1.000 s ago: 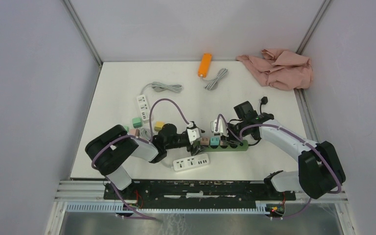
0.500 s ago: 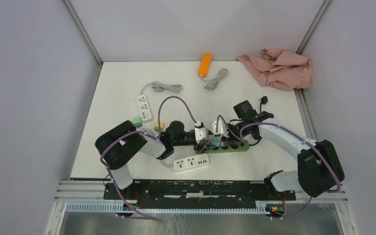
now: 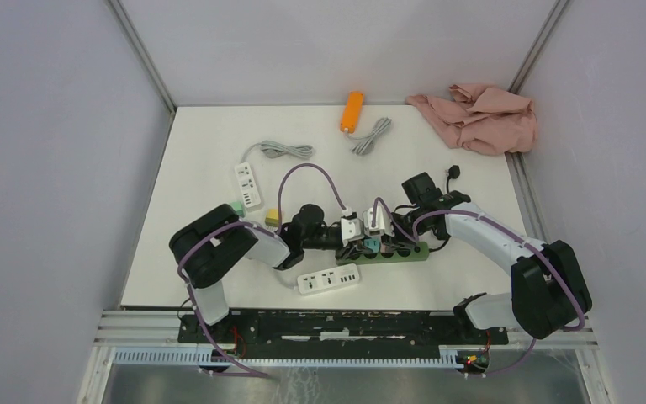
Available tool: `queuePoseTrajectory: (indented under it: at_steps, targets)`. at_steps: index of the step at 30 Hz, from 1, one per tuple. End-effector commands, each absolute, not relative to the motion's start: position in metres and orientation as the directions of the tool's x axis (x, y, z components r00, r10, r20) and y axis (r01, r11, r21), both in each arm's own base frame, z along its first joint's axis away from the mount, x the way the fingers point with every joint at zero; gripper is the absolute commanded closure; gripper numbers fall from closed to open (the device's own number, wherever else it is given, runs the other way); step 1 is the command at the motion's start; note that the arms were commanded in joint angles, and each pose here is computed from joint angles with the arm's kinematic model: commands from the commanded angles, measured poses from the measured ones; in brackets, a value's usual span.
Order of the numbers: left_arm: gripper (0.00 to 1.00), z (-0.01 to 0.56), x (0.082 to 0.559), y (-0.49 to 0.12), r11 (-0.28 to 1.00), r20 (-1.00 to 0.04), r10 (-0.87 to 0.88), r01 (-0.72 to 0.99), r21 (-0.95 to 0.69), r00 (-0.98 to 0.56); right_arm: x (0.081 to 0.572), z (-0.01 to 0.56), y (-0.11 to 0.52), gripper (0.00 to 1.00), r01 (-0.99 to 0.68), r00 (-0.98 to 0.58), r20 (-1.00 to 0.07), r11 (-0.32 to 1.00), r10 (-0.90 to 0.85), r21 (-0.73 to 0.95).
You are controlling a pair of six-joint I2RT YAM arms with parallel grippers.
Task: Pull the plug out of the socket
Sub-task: Remove the plug from the socket.
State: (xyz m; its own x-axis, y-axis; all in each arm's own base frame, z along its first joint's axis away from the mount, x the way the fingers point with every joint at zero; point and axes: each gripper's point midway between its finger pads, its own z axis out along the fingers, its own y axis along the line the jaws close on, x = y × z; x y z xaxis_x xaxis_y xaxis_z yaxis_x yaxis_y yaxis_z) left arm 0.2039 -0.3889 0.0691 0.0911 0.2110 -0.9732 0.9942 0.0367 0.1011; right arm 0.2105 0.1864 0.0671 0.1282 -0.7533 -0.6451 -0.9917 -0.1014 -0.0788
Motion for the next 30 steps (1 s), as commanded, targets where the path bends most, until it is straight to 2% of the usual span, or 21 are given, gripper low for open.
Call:
queuePoseTrajectory:
  at_steps: [1,7,10,13,17,22,27,30]
  targets:
    - [0.97,0.068,0.208,-0.398,0.013,-0.967,0.223,0.992,0.126,0.120,0.216,0.086,0.199,1.00,-0.988,0.154,-0.678,-0.108,-0.719,-0.109]
    - [0.97,0.064,0.206,-0.399,0.001,-0.965,0.234,0.992,0.125,0.121,0.216,0.096,0.213,1.00,-0.995,0.102,-0.737,-0.075,-0.668,-0.070]
    - [0.97,0.060,0.205,-0.402,-0.018,-0.961,0.251,0.993,0.119,0.119,0.224,0.105,0.223,1.00,-0.999,0.043,-0.773,-0.006,-0.632,-0.051]
    - [0.97,0.057,0.204,-0.402,-0.023,-0.958,0.261,0.993,0.113,0.115,0.235,0.104,0.221,1.00,-0.997,0.009,-0.762,0.058,-0.647,-0.060]
    - [0.97,0.056,0.204,-0.401,-0.020,-0.958,0.264,0.993,0.112,0.113,0.244,0.098,0.202,1.00,-0.991,0.042,-0.723,0.063,-0.690,-0.117]
    - [0.97,0.054,0.204,-0.402,-0.019,-0.956,0.272,0.994,0.107,0.109,0.216,0.080,0.176,1.00,-0.986,0.168,-0.669,-0.114,-0.724,-0.124]
    - [0.97,0.053,0.205,-0.401,-0.018,-0.956,0.273,0.994,0.111,0.111,0.181,0.084,0.189,1.00,-0.959,0.235,-0.750,-0.271,-0.619,-0.077]
    - [0.97,0.052,0.205,-0.402,-0.019,-0.955,0.273,0.994,0.111,0.112,0.177,0.085,0.204,1.00,-0.951,0.250,-0.766,-0.300,-0.592,-0.078]
